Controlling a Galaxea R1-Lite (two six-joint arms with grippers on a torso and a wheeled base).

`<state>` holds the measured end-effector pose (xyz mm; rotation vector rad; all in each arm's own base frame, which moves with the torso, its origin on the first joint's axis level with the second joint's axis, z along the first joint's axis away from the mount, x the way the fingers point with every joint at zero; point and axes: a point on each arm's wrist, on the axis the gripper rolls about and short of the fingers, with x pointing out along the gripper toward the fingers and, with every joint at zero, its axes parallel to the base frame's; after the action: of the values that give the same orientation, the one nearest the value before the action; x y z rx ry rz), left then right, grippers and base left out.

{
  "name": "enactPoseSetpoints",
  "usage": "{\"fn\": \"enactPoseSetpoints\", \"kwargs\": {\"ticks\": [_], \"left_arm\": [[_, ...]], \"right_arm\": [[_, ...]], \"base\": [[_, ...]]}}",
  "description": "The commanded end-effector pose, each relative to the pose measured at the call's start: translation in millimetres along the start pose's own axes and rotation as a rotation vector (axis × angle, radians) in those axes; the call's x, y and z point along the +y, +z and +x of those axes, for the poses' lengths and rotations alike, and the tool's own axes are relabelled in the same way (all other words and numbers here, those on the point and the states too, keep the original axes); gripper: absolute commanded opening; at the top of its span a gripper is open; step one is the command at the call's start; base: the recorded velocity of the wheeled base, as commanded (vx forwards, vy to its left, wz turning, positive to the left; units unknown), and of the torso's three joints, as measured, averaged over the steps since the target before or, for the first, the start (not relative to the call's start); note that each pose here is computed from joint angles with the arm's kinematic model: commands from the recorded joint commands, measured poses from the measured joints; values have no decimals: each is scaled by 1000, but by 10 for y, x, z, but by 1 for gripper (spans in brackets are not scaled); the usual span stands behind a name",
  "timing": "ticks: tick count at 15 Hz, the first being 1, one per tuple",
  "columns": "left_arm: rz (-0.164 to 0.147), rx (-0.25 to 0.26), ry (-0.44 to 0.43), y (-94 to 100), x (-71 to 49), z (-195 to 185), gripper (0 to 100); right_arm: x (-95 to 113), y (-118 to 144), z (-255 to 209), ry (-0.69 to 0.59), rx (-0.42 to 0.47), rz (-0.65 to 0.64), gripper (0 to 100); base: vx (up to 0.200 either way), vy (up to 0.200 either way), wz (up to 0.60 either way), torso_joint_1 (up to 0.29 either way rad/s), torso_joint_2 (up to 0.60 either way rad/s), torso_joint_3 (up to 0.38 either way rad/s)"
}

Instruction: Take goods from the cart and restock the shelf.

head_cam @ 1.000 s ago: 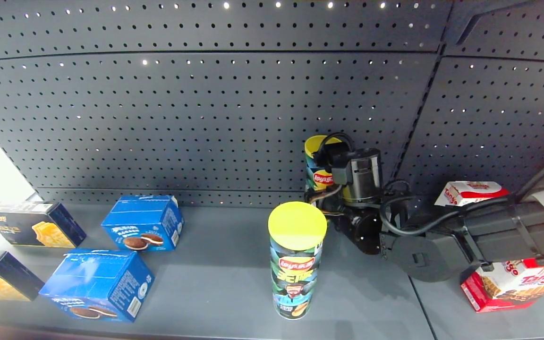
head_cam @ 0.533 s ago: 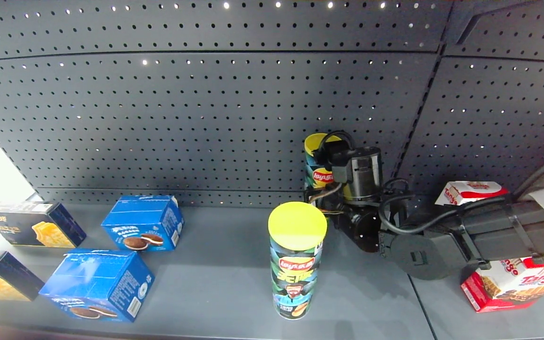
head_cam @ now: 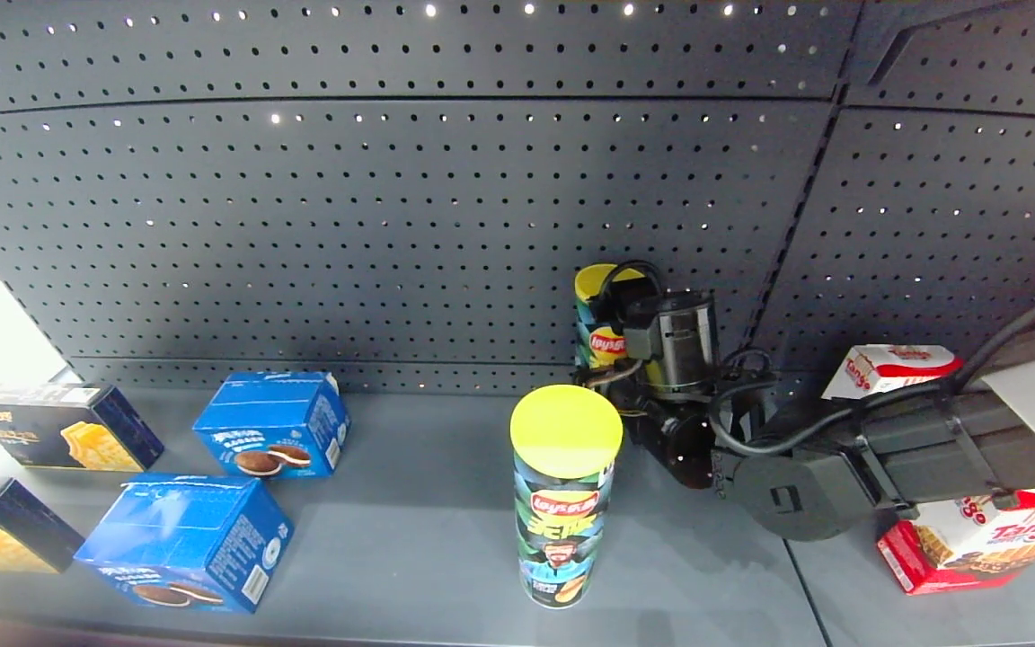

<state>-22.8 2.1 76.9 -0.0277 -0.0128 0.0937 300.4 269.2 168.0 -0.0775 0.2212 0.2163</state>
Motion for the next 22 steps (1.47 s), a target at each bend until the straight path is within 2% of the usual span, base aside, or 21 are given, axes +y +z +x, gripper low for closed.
{"fn": "enactPoseSetpoints", "kwargs": {"ticks": [1,5,13,16,19,22], "left_arm": [[0,1,1,1,0,1,100],[0,1,1,1,0,1,100],[0,1,0,1,0,1,100],[0,1,1,1,0,1,100],[-2,1,0,1,0,1,100],[0,1,1,1,0,1,100]], "right_arm": [[2,-9,2,0,3,-2,100],[-9,-14,-40,0,6,-2,100],[-245,-108,-321,-25,43,-21,100],[-429,-106,-439,-54,41,-19,100],[-507,-132,-494,-65,52,-23,100],[-662,-171,-421,-117,70,-26,100]], "base": [[0,0,0,0,0,0],[0,0,0,0,0,0],[0,0,0,0,0,0],[0,0,0,0,0,0],[0,0,0,0,0,0],[0,0,0,0,0,0]]}}
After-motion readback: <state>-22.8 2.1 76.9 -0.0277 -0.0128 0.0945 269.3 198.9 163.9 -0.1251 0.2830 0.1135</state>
